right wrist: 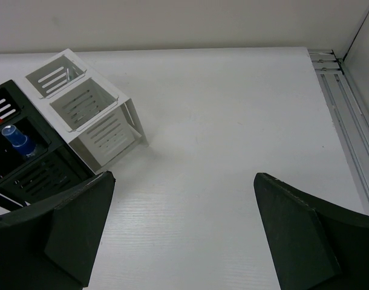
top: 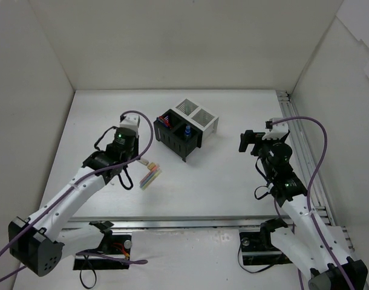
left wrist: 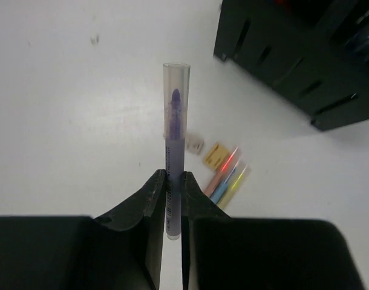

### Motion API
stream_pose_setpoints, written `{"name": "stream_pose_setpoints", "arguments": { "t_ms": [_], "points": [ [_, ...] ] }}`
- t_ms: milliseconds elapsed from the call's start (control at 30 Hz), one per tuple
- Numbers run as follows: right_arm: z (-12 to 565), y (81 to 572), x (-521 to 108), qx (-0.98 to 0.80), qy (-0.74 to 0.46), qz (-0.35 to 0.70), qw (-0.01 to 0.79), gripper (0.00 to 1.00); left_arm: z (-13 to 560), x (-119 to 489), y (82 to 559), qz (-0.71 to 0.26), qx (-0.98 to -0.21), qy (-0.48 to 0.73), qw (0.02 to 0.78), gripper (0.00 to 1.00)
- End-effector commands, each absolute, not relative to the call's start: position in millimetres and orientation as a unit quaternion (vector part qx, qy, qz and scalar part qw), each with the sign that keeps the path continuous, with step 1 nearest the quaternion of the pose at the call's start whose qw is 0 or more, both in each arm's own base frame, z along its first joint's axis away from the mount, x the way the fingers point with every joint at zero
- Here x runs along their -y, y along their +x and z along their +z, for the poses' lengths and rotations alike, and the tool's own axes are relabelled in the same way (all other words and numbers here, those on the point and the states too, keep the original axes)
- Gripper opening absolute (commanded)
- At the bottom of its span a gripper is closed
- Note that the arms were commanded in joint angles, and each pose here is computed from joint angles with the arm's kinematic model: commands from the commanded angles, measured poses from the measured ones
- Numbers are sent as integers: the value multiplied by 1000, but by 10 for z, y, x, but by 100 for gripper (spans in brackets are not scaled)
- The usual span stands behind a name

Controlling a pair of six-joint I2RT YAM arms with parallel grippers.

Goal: Sort the stationery into containers
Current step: Pick up the pen from the center of the board, then place the pen in the storage box.

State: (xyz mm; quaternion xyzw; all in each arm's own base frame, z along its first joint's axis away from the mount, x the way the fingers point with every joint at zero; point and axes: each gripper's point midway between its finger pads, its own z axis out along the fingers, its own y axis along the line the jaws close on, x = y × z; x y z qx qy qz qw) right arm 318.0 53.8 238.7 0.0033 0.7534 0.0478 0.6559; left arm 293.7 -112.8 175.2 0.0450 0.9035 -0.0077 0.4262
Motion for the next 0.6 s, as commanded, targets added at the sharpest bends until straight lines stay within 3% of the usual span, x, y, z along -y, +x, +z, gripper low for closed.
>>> {"name": "stream_pose_setpoints", "arguments": {
  "t_ms": [0,67,233,567],
  "points": [
    [2828,3223,-489,-703,20,53,709,98,2770,1312,3427,-37,-811,63,580,0],
    [2814,3225,-473,-702,25,51,710,98,3247,1557,3666,-66,-763,98,635,0],
    [2804,3249,-431,-699,33,41,713,98,3873,2224,4322,-119,-699,166,686,0],
    [2755,3235,-169,-705,65,-17,706,98,3771,3021,5582,-142,-685,182,691,0]
  ]
}}
